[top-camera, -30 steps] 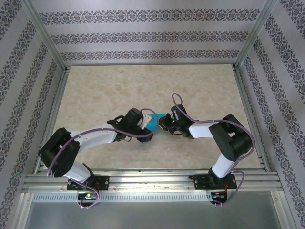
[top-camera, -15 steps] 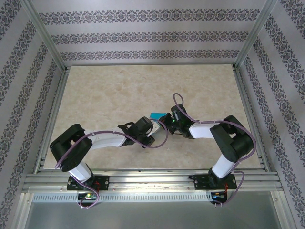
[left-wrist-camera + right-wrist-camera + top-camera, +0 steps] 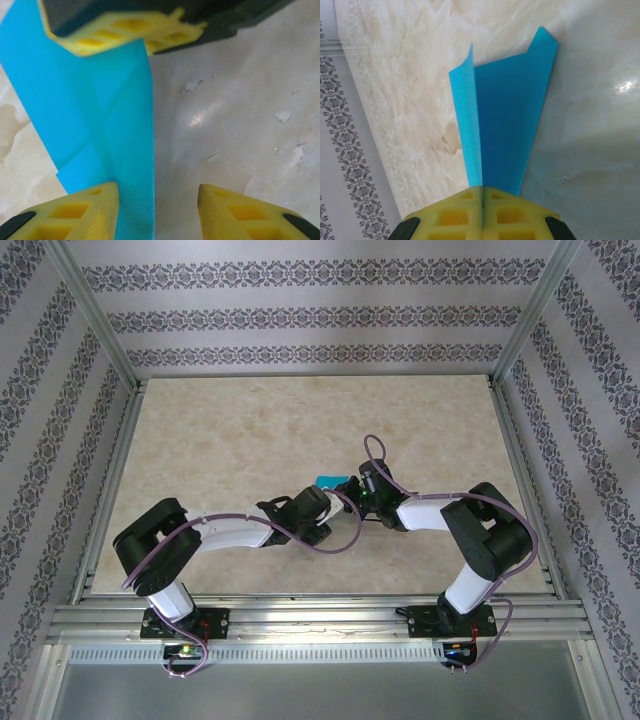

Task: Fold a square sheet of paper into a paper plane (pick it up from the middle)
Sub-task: Fold the wing for the fifth time at the center of the table.

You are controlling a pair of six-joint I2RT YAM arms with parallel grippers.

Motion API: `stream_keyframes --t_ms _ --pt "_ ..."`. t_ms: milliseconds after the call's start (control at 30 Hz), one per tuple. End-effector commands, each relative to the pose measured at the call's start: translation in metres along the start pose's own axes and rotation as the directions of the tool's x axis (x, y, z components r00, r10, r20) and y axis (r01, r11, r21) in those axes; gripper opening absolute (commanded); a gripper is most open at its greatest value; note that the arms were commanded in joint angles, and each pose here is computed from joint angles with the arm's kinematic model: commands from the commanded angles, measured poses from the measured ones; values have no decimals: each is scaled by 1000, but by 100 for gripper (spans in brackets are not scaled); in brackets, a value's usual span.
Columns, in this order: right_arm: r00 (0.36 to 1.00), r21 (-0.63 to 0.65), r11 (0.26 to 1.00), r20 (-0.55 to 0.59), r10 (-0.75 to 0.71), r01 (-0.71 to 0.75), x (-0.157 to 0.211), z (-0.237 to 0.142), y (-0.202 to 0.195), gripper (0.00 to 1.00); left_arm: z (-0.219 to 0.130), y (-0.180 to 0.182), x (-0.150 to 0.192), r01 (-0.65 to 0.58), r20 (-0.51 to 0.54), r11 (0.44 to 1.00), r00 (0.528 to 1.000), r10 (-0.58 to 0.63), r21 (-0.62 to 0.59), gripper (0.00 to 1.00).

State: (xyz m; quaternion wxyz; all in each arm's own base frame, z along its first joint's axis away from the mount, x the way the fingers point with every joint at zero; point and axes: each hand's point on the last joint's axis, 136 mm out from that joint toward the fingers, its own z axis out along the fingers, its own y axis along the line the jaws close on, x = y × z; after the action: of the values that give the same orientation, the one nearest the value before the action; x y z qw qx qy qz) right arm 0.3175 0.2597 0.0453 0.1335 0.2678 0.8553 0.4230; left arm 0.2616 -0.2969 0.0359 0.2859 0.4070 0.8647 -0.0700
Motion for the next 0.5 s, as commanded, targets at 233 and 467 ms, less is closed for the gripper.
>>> stream_keyframes --t_ms 233,467 --pt "1000 -26 1000 -4 -5 5 3 0 8 3 0 7 -2 -52 -7 996 999 52 -70 34" --pt "1000 -25 1000 -5 -6 5 3 0 8 4 -3 9 -2 -52 0 996 999 52 -78 19"
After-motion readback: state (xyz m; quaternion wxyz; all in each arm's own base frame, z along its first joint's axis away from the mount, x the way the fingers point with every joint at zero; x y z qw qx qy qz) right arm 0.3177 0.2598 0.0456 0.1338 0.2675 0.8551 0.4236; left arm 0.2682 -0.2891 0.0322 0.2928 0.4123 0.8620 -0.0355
